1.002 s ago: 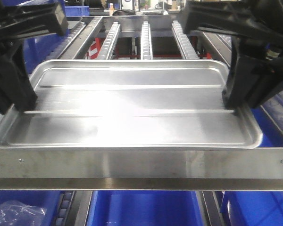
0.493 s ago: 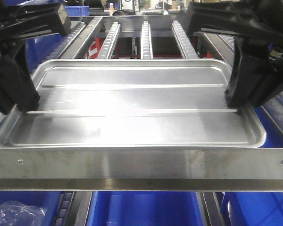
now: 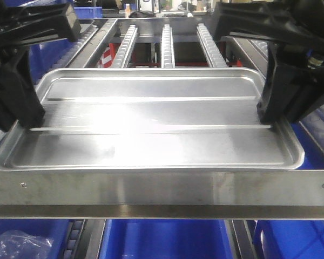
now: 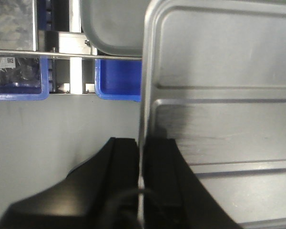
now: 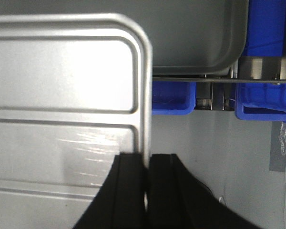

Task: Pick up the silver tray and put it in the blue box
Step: 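Lift the tray with both grippers and pull it toward the robot, then hold the tray level in both grippers while driving to the blue bin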

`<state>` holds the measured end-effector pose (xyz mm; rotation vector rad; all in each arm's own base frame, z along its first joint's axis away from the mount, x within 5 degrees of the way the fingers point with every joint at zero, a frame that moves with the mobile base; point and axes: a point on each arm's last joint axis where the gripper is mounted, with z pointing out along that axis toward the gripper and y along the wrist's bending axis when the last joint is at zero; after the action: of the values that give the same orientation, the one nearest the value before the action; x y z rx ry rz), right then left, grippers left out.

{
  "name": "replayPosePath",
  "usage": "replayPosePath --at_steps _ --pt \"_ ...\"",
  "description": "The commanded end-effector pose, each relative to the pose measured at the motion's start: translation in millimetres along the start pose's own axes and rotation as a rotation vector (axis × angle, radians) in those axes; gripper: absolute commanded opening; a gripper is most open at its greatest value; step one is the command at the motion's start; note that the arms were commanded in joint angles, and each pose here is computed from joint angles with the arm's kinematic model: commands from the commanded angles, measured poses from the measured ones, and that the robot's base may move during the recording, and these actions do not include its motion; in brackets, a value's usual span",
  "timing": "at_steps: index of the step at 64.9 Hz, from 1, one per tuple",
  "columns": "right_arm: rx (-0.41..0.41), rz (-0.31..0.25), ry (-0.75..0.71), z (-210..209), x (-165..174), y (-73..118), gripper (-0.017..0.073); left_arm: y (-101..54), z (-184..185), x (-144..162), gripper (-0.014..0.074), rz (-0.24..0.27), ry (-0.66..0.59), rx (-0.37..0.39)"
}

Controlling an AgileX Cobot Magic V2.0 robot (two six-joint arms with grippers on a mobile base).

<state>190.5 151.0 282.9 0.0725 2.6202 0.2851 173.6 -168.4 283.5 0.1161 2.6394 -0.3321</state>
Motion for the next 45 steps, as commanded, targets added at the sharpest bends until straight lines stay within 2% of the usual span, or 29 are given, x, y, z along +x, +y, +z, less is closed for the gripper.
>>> replayPosePath --at_steps 1,45 --pt "-0.037 -0.017 -0.079 -14.3 -9.4 1.4 0.0057 -3.2 -14.5 -6.4 -0.0006 0.001 -0.063 0.042" --pt "-0.037 -0.017 -0.079 -14.3 -9.4 1.4 0.0057 -3.2 -14.5 -6.4 -0.0006 0.001 -0.063 0.042"
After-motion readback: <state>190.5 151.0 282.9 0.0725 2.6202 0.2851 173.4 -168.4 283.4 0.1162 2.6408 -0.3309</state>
